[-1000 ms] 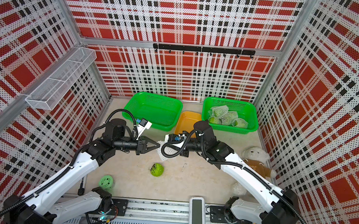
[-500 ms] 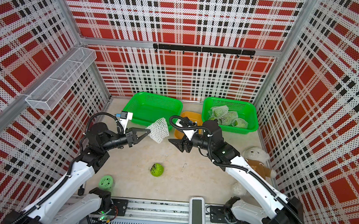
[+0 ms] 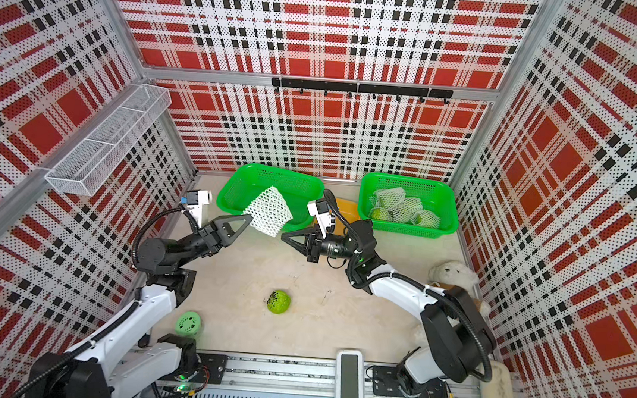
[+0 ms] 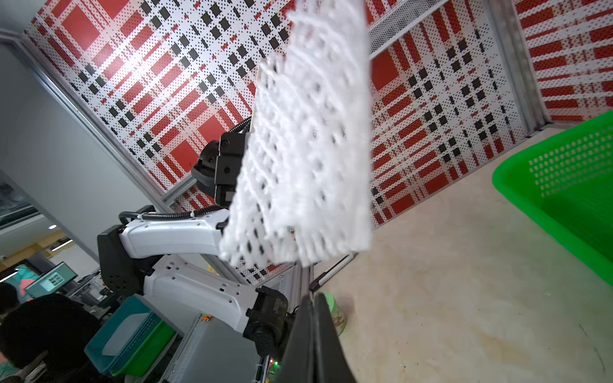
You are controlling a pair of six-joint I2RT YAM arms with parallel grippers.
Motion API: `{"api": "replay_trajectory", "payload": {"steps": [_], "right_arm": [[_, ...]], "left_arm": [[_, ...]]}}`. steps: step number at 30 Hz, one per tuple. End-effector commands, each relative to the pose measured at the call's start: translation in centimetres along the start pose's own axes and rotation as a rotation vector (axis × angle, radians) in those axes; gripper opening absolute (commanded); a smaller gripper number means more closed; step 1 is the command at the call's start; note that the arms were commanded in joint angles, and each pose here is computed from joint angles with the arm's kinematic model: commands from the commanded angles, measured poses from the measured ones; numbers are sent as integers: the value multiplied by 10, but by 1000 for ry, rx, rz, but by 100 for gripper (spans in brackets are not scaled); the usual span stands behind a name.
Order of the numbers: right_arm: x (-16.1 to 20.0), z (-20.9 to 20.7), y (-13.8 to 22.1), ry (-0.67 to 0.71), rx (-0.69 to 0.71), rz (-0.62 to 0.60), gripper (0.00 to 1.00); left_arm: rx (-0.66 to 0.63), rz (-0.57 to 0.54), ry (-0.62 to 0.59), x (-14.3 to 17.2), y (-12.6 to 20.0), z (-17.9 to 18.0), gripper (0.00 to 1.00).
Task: Sleeve custard apples in foam nets
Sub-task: Open the foam net.
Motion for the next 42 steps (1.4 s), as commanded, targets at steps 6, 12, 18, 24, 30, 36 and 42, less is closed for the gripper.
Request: {"api": "replay_trajectory", "payload": {"steps": [6,12,18,24,30,36,42], "right_arm": [[-29,59,4,142,-193,-26,47],[-36,63,1,131,-238,-34,65],[-45,41,5,91,-144,-59,65],[-55,38,28,112,-52,-20,65],[-58,47,30,109,28,166,68],[-54,67,31,58,-85,307,69],[-48,73,34,13,-94,350,69]], "left_arm": [[61,-45,-70,-2,9,-17,0],[98,-21,-103,0,8,-26,0],[120,-1,-130,4,10,-34,0],[127,55,-148,9,10,-36,0],[171,198,-141,22,2,-40,0],[247,378,-105,41,-11,-49,0],[305,477,-101,49,-16,-59,0]]}}
Point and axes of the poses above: each gripper's point midway between its finger pads, its own y axis back along the fingers, its own z axis along the line the jaws close on, x = y × z, the point moved 4 cm from there along y, back along the fingers, and after that the axes turned 4 degrees about -y, right-handed, at the moved point
